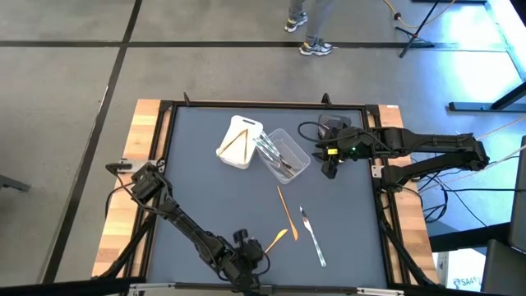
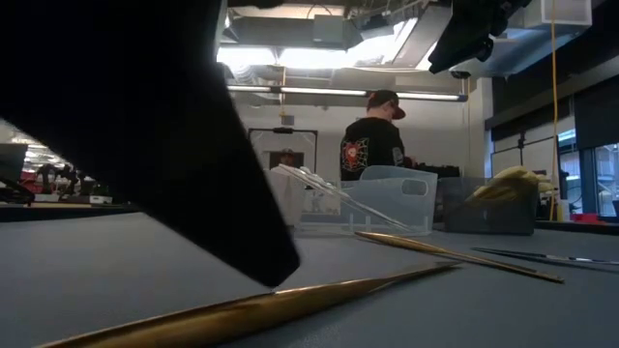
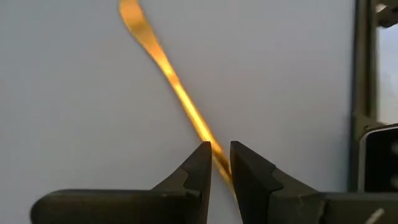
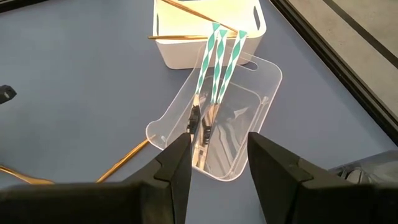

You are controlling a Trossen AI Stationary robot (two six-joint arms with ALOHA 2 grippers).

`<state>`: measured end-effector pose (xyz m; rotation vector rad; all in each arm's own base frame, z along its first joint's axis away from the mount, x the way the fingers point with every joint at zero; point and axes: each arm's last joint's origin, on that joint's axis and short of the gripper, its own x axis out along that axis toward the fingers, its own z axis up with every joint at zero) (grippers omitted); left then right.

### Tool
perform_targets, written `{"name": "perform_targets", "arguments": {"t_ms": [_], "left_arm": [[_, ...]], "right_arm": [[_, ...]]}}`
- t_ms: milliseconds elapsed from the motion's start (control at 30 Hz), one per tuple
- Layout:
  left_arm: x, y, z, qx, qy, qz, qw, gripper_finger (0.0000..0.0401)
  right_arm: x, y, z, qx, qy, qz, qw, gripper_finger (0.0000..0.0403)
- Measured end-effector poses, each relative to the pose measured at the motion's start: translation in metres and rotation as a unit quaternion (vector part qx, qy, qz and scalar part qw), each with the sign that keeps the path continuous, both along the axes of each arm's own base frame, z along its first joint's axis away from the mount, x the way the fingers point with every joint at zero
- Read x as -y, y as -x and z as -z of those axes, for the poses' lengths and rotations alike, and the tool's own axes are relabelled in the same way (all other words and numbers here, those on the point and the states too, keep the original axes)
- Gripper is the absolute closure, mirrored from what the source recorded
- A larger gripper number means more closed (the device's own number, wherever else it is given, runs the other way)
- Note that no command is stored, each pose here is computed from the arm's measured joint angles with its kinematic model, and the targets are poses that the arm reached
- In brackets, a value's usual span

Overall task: Sort silverware by color (type)
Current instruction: Put the gold knife into the white bin

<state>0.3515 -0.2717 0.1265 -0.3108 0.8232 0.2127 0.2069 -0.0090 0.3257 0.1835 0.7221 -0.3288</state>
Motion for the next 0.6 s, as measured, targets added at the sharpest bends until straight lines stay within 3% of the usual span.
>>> {"name": "perform_targets", "arguments": {"t_ms": [600], "left_arm": [[-0.0003, -0.0001, 0.0002, -0.004, 0.003, 0.002, 1.000, 0.0348]], "right_arm": [[0.0000, 0.0000, 0.0000, 0.000, 0.000, 0.000, 1.000, 0.0260]]}}
